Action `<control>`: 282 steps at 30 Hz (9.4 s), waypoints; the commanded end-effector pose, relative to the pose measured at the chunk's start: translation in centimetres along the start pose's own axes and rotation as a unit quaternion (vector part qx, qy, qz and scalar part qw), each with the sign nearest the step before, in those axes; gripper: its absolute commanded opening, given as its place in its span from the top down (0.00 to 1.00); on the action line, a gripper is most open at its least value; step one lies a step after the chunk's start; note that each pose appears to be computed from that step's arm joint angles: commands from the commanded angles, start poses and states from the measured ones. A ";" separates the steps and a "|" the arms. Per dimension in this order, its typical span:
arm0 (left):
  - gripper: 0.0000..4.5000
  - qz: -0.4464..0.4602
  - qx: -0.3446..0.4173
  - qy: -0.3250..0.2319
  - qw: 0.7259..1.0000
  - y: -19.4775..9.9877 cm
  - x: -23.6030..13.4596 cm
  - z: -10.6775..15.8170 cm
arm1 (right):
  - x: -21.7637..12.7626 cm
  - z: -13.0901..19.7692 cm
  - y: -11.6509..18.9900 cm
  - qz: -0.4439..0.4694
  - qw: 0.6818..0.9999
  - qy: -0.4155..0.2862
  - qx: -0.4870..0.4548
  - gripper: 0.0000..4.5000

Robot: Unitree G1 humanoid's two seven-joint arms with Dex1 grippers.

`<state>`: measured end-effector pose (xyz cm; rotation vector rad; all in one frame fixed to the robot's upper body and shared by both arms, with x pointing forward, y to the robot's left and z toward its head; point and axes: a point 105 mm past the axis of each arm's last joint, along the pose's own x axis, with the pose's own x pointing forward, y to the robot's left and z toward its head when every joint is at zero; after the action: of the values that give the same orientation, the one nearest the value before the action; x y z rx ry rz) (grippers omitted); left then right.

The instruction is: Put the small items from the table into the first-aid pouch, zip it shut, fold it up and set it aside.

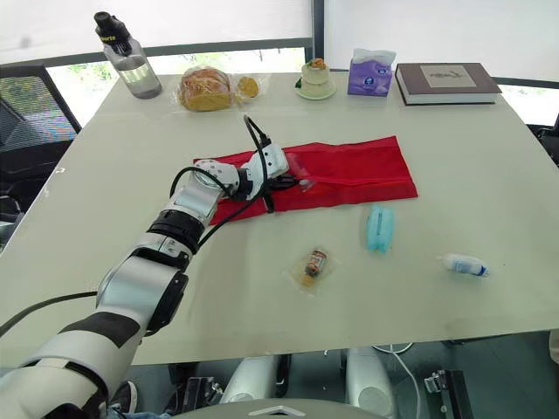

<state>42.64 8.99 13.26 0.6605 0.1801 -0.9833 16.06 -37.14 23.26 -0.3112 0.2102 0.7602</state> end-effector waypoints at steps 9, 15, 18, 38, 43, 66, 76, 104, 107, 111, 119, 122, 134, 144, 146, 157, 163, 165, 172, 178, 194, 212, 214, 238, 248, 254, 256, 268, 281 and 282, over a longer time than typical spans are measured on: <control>1.00 0.011 0.008 -0.013 1.000 0.3 0.2 0.4 | -3.6 2.9 -1.2 -0.042 0.999 0.021 -0.007 0.01; 1.00 0.012 0.007 -0.014 1.000 0.3 0.4 0.5 | -2.2 2.7 -0.6 -0.006 1.000 0.021 0.016 0.01; 1.00 0.013 0.007 -0.016 1.000 0.3 0.5 0.6 | -0.6 2.3 0.5 0.034 0.999 0.017 0.034 0.01; 1.00 0.006 0.006 -0.019 1.000 0.0 0.9 1.0 | 6.9 -6.5 1.8 0.052 0.992 0.111 -0.018 0.01; 1.00 0.004 0.012 -0.018 1.000 0.0 0.9 1.2 | 8.9 -9.7 0.7 0.004 0.985 0.166 -0.055 0.01; 1.00 0.005 0.015 -0.026 1.000 -0.1 1.4 2.0 | 11.8 -11.2 -0.2 0.038 0.979 0.175 -0.099 0.83; 1.00 0.001 0.013 -0.039 0.999 -0.4 1.8 2.6 | 16.5 -6.3 1.4 0.022 0.992 0.091 -0.083 0.99; 1.00 0.004 -0.028 -0.092 0.995 -2.3 4.1 6.8 | 32.0 1.7 3.6 -0.107 0.974 0.191 -0.059 0.99; 1.00 0.003 -0.033 -0.097 0.995 -2.5 4.2 7.1 | 32.4 1.4 3.5 -0.127 0.972 0.194 -0.029 0.99; 1.00 0.000 -0.034 -0.100 0.994 -2.9 4.4 7.3 | 32.8 1.3 3.2 -0.156 0.970 0.186 0.022 0.99; 1.00 -0.011 -0.029 -0.100 0.995 -3.5 4.5 7.2 | 32.8 1.2 2.3 -0.208 0.957 0.178 0.095 0.99; 1.00 -0.011 -0.029 -0.102 0.994 -3.6 4.7 7.4 | 32.8 1.3 2.4 -0.211 0.956 0.177 0.102 0.99; 1.00 -0.003 -0.031 -0.104 0.994 -3.3 4.7 7.6 | 31.6 0.5 3.1 -0.217 0.949 0.193 0.122 0.99; 1.00 -0.016 -0.029 -0.110 0.993 -4.0 5.0 7.9 | 32.7 0.4 3.1 -0.218 0.946 0.198 0.134 0.99; 1.00 -0.017 -0.028 -0.110 0.993 -4.1 5.0 7.9 | 33.4 0.7 3.3 -0.209 0.950 0.193 0.131 0.99; 1.00 -0.016 -0.026 -0.109 0.994 -3.9 4.9 7.8 | 35.5 2.4 6.6 -0.115 0.976 0.176 0.050 0.99; 1.00 -0.016 -0.026 -0.108 0.994 -3.9 4.8 7.7 | 34.4 1.8 5.4 -0.146 0.970 0.184 0.067 0.99; 1.00 -0.016 -0.026 -0.107 0.994 -3.9 4.8 7.6 | 33.7 1.7 5.0 -0.157 0.967 0.189 0.066 0.99; 1.00 -0.016 -0.025 -0.107 0.994 -3.8 4.8 7.6 | 32.7 1.0 4.3 -0.179 0.960 0.198 0.089 0.99; 1.00 -0.029 -0.020 -0.115 0.993 -4.6 5.2 8.2 | 34.2 1.0 3.8 -0.187 0.958 0.185 0.117 0.99; 1.00 -0.044 -0.013 -0.120 0.992 -5.5 5.5 8.4 | 38.4 3.5 4.9 -0.169 0.969 0.102 0.151 0.71; 1.00 -0.057 -0.055 -0.123 0.989 -4.1 5.0 7.8 | 32.8 2.0 4.2 -0.136 0.985 0.082 0.071 0.07; 1.00 -0.057 -0.057 -0.121 0.989 -4.0 5.0 7.7 | 32.7 1.8 4.0 -0.140 0.984 0.079 0.073 0.19; 1.00 -0.082 -0.068 -0.124 0.986 -4.5 4.7 7.5 | 38.0 2.3 3.5 -0.130 0.990 0.035 0.030 0.97; 1.00 -0.048 -0.077 -0.119 0.989 -3.3 4.1 6.8 | 37.0 3.2 3.8 -0.087 0.996 -0.025 0.013 0.97; 1.00 -0.028 -0.072 -0.104 0.992 -2.2 3.2 5.7 | 31.1 4.5 4.5 -0.028 0.992 -0.119 -0.019 0.97; 1.00 -0.025 -0.072 -0.099 0.992 -1.9 2.9 5.3 | 29.0 4.9 5.1 0.009 0.989 -0.145 -0.021 0.97; 1.00 -0.006 -0.065 -0.084 0.994 -1.1 1.6 3.7 | 14.7 6.1 5.8 0.134 0.977 -0.164 0.018 0.23; 1.00 0.005 -0.061 -0.074 0.995 -0.1 1.1 3.1 | 6.8 6.4 2.8 0.084 0.993 -0.081 -0.009 0.02; 1.00 0.005 -0.061 -0.074 0.995 0.0 1.1 3.1 | 6.5 6.4 2.6 0.081 0.994 -0.076 -0.011 0.02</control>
<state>42.43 6.38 13.65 0.4588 0.1590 -1.0049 19.76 -28.42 25.60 -0.2042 0.1115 0.9553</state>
